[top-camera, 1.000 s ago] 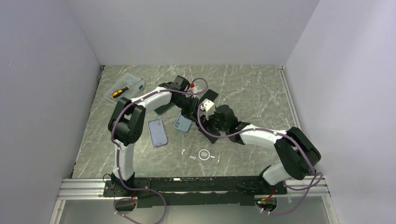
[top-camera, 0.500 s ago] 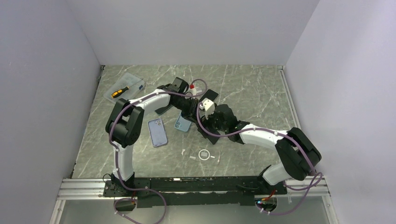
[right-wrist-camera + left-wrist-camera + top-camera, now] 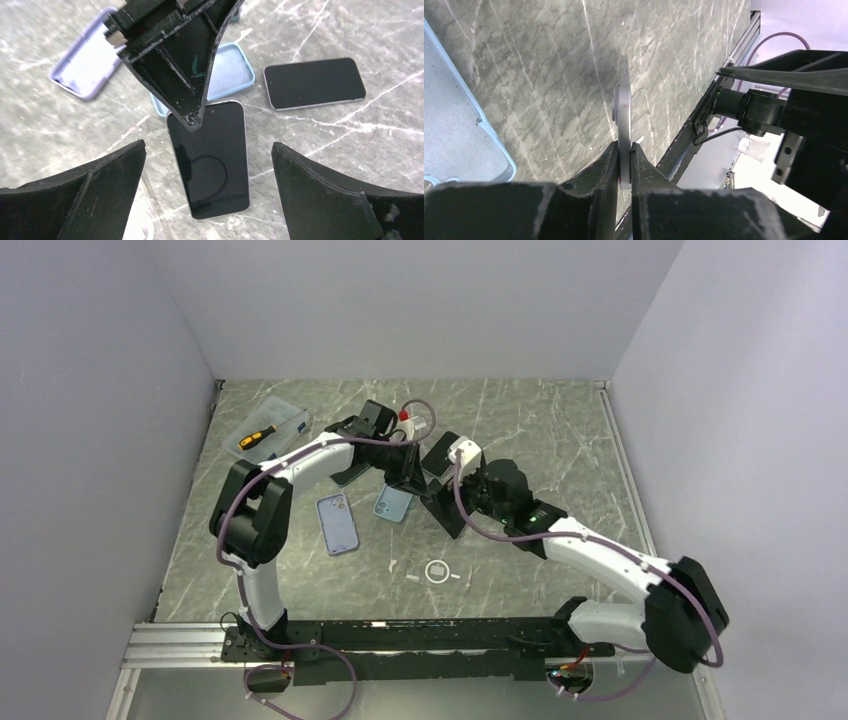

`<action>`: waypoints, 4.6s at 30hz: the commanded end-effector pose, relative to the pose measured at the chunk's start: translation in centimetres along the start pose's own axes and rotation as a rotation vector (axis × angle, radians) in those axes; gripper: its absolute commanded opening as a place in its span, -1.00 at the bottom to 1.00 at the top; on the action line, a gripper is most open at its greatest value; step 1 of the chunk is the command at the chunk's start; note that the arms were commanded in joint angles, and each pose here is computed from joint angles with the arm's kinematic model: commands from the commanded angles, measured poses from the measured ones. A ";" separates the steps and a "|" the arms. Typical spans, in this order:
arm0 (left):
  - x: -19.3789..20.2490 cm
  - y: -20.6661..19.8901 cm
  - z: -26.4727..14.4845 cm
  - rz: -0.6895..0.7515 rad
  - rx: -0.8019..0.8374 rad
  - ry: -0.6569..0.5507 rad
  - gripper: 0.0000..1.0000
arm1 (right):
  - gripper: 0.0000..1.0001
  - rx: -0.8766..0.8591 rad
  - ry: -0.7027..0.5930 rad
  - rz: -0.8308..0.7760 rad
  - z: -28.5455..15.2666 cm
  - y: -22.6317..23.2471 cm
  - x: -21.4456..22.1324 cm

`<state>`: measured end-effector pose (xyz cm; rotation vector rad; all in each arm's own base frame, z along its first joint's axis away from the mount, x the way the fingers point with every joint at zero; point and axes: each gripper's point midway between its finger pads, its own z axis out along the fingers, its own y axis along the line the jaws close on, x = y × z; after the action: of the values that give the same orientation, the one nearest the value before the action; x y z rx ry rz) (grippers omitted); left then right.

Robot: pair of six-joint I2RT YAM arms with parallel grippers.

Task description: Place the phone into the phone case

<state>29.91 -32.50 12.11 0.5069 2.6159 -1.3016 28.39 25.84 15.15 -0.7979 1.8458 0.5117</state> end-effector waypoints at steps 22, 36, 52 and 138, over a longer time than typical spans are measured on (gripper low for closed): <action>1.5 -8.4 -11.7 0.086 0.179 -0.424 -1.00 | 0.77 0.004 -0.116 0.702 -8.9 0.7 -3.9; 7.0 -11.3 -16.6 0.110 0.308 -0.617 -1.00 | 0.62 -0.406 -0.257 0.944 -12.3 5.5 -3.2; 9.7 -13.9 -17.0 0.073 0.608 -0.623 -1.00 | 0.40 -0.607 -0.367 0.972 -14.1 7.5 -4.5; 12.6 -0.3 -4.2 -0.003 -0.078 -0.274 0.98 | -1.00 -0.157 0.158 1.050 -14.2 6.6 5.2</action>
<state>17.91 -25.72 12.09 0.2580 2.4421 -1.1971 13.29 19.71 16.65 0.0619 2.2994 1.2794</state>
